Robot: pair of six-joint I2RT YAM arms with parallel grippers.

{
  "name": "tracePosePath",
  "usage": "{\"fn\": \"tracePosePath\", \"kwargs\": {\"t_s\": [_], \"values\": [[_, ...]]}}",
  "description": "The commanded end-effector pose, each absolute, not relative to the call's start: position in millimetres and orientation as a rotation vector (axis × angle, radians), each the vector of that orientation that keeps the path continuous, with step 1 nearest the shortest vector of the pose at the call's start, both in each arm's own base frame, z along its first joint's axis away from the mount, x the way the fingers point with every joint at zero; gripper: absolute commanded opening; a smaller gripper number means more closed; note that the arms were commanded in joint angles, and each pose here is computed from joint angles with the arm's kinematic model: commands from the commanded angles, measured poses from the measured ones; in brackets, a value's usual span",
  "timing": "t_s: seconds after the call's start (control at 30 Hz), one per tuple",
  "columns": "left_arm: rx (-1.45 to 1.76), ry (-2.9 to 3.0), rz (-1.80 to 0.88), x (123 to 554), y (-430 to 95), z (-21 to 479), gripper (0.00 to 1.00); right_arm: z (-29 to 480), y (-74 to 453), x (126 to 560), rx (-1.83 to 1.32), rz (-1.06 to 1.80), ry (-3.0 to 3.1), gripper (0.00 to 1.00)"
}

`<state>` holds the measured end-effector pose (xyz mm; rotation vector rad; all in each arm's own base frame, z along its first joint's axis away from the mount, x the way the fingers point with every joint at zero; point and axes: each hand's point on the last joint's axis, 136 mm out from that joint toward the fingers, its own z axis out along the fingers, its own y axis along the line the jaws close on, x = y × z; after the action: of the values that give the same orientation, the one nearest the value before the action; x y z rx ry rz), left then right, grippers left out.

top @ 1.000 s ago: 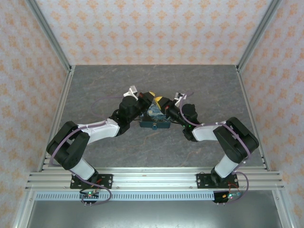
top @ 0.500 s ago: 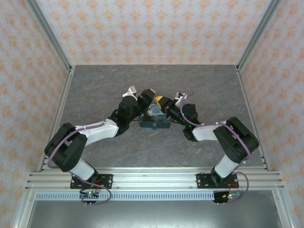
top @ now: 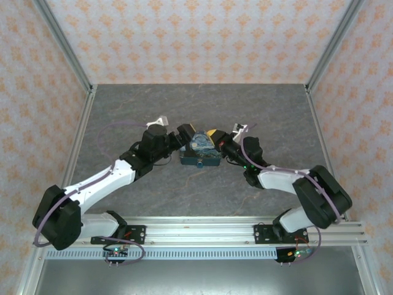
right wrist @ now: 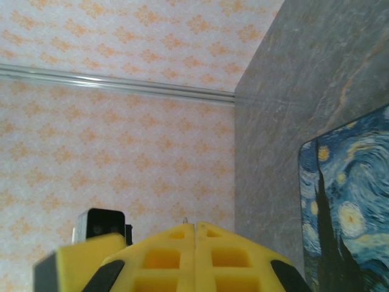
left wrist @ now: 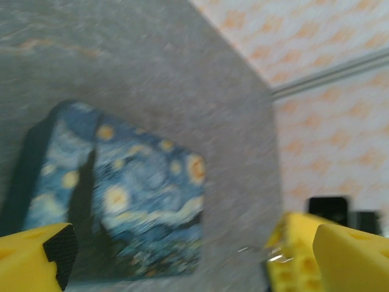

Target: Unlock a padlock with a key

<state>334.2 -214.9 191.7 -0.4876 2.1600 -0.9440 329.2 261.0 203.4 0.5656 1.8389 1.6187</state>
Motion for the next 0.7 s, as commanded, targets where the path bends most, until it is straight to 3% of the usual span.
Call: {"fn": "tracePosePath", "kwargs": {"t_s": [0.0,0.23,0.67], "values": [[-0.264,2.386,-0.724,291,-199,141,1.0,189,243,327,0.571,1.452,1.915,0.0],[-0.092,2.414,-0.649,261,-209,110,0.93,178,231,331,0.605,1.401,1.969,0.0],[0.112,2.44,-0.553,265,-252,67,0.91,145,244,340,0.63,1.436,2.039,0.0]]}}
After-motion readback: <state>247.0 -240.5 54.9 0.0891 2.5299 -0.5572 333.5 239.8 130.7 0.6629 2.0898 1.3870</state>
